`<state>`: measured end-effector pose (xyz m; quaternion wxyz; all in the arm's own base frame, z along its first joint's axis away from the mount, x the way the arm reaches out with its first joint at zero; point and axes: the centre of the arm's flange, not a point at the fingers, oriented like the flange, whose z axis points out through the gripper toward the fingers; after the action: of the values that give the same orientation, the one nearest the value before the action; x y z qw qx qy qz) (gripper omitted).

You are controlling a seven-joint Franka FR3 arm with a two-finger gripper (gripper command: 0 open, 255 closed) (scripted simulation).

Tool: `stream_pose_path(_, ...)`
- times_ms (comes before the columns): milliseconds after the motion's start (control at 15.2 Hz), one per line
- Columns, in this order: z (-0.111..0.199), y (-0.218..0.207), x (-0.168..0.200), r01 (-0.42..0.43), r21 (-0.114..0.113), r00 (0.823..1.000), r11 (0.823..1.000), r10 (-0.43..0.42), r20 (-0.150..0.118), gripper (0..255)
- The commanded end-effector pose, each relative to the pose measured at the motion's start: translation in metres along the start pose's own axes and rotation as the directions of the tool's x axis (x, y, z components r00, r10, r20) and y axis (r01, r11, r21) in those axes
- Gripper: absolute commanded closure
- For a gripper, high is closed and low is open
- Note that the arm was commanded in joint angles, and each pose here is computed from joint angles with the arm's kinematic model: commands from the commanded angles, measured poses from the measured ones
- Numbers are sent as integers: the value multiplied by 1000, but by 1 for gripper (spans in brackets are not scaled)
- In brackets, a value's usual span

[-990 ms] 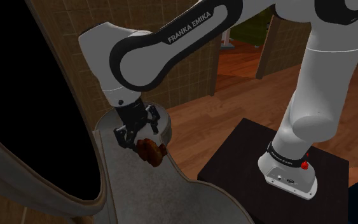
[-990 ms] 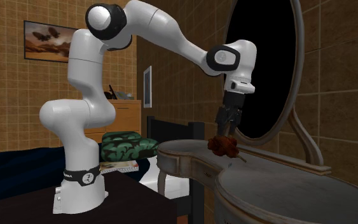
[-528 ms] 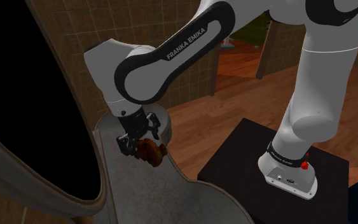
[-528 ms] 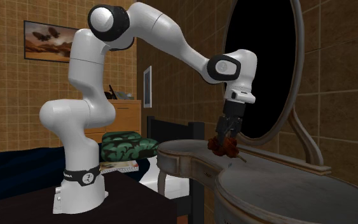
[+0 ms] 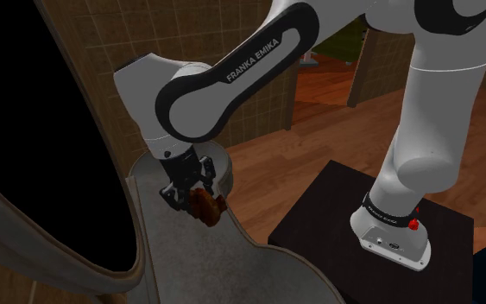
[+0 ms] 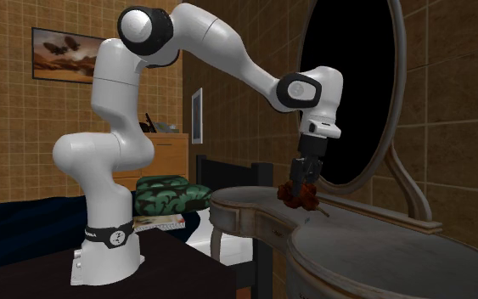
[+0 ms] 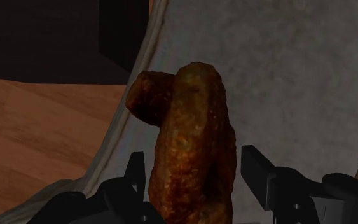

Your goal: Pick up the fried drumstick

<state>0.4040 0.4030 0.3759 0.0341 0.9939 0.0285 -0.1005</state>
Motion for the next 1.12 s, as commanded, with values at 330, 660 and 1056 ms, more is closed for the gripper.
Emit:
stream_pose_path(330, -20, 2, -4, 0, -1, 1000, 1000, 0, 2, 255)
stream_pose_path(660, -46, 4, -9, 0, -1, 1000, 1000, 0, 2, 255)
stream_pose_path(1056, -77, 5, -16, 0, -1, 1000, 1000, 0, 2, 255)
